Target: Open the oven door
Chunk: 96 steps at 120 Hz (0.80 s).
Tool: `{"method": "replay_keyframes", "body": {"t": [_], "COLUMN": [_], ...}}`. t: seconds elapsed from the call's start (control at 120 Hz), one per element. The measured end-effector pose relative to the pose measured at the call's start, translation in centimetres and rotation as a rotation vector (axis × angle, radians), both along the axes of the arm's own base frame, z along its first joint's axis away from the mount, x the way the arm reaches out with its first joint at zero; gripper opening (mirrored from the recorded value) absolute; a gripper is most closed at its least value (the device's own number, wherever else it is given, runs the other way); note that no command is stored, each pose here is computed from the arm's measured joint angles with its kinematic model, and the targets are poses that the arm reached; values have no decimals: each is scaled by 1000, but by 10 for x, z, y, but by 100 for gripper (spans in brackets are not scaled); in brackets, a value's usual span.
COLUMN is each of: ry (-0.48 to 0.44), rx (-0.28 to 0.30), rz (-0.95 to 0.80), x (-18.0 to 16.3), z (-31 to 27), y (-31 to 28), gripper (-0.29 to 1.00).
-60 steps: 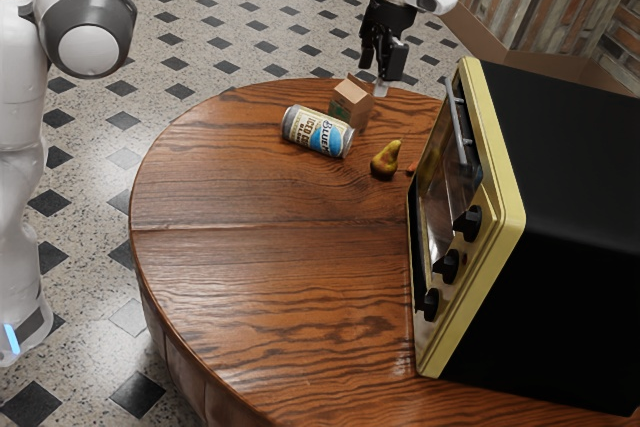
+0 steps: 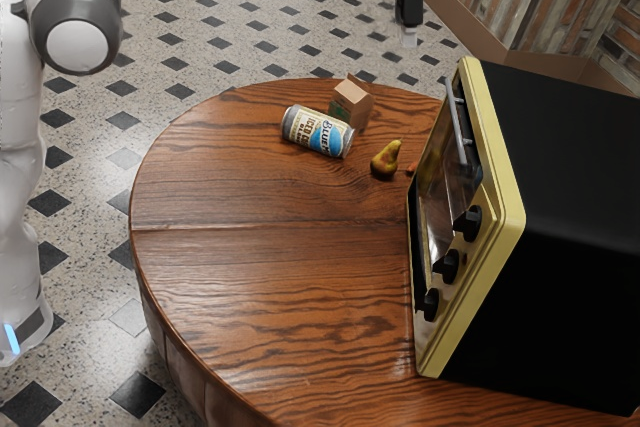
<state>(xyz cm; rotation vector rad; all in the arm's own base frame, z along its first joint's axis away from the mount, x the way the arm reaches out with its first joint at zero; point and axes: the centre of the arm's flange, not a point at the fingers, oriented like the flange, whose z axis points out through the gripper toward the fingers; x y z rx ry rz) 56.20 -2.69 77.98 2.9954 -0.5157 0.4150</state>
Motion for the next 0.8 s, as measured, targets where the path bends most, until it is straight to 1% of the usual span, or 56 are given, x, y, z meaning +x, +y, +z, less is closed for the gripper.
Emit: {"method": "replay_keyframes", "body": {"t": [0.067,0.117,0.183,0.3,0.35,0.417,0.467,0.533,0.592,0.658,0.7,0.767,0.8], "ry": [-20,-47,-55,-99,-109,-119,-123,-134,-140,-162,-192,-272,-311], "rx": [-1,34,118,267,317,399,445,499,556,606,625,633,618], "rz": [-83,-154,-279,-455,-505,-568,-613,-659,-706,-766,-781,-802,-815], "x": [10,7,1,-37,-44,-52,-62,-84,-108,-124,-129,-127,-119], "z": [-7,-2,-8,9,11,11,13,18,0,-33,-48,-54,-57], "y": [-19,-40,-89,-150,-163,-180,-193,-199,-202,-206,-198,-193,-192], "gripper": [70,70,70,70,70,70,70,70,70,70,70,70,70]}}
